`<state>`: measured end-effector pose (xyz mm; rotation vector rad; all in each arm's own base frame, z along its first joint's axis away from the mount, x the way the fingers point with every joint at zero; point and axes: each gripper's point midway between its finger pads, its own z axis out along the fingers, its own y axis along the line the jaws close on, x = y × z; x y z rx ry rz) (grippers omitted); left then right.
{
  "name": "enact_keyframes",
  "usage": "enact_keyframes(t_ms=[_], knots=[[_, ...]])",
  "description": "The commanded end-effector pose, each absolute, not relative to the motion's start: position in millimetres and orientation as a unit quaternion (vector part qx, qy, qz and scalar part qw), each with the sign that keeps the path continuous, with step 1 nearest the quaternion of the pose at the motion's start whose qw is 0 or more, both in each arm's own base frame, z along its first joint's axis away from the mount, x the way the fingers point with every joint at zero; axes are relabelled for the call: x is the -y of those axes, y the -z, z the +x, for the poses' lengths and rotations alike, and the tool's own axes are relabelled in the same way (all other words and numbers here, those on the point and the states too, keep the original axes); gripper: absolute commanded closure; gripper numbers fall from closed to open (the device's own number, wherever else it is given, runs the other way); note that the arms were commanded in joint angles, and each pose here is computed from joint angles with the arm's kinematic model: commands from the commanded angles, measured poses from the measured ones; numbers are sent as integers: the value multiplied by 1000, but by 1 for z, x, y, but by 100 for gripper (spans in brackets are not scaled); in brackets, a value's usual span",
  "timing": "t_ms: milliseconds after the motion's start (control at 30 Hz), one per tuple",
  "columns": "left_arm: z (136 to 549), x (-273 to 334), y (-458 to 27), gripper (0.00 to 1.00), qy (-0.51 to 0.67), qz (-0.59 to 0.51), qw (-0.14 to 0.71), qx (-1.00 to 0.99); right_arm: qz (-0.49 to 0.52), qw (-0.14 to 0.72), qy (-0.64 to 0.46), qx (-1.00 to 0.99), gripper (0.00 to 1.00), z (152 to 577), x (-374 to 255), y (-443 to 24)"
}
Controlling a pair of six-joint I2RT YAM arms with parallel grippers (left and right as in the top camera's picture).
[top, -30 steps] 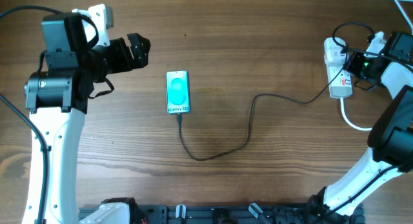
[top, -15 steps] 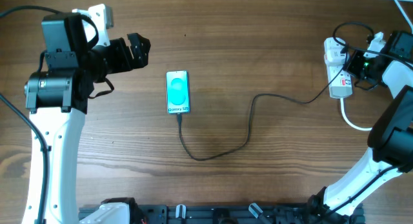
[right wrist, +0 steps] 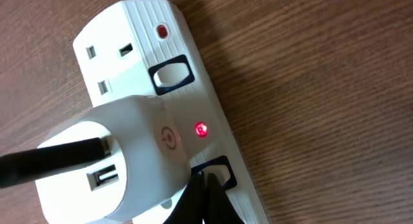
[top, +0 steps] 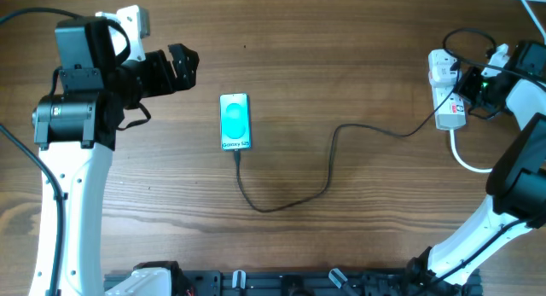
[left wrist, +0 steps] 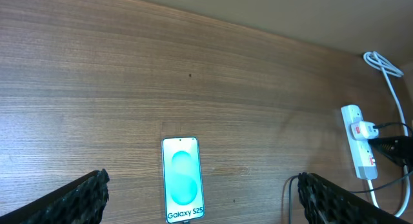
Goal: Plug charger to phone and switch on socket
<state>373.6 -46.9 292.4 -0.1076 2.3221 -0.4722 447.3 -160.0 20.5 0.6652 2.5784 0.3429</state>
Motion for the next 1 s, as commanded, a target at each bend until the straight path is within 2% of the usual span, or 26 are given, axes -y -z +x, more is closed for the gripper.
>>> enact_keyframes(t_ms=[0, 167, 300, 400, 500, 633, 733, 833, 867, 900, 967], knots=[[373, 47, -297, 0, 188, -42, 380, -904, 322, 180, -141, -919, 96, 425, 170, -3], [373, 47, -297, 0, 188, -42, 380, -904, 398, 253, -127, -872, 96, 414, 223, -70], [373, 47, -297, 0, 188, -42, 380, -904, 382, 322, -136, -855, 92, 410, 232, -134], [373, 47, -297, 0, 188, -42, 380, -904, 301, 381, -170, -858, 87, 414, 209, -185], [373, 47, -297, 0, 188, -42, 380, -904, 173, 439, -218, -854, 81, 410, 165, -243], [373, 47, -297, 0, 188, -42, 380, -904, 83, 453, -225, -858, 78, 385, 111, -284], [373, 47, -297, 0, 188, -42, 380, -904, 19, 455, -213, -864, 71, 360, 63, -309], [373, 47, -297, 0, 188, -42, 380, -904, 3, 439, -191, -878, 46, 337, 38, -315], [373, 47, -297, 0, 188, -42, 380, -904, 5, 430, -176, -885, 25, 329, 33, -313], [373, 47, -297, 0, 188, -42, 380, -904, 7, 421, -168, -891, 0, 322, 29, -312], [373, 47, -297, 0, 188, -42, 380, -904, 8, 402, -163, -901, 0, 307, 21, -308]])
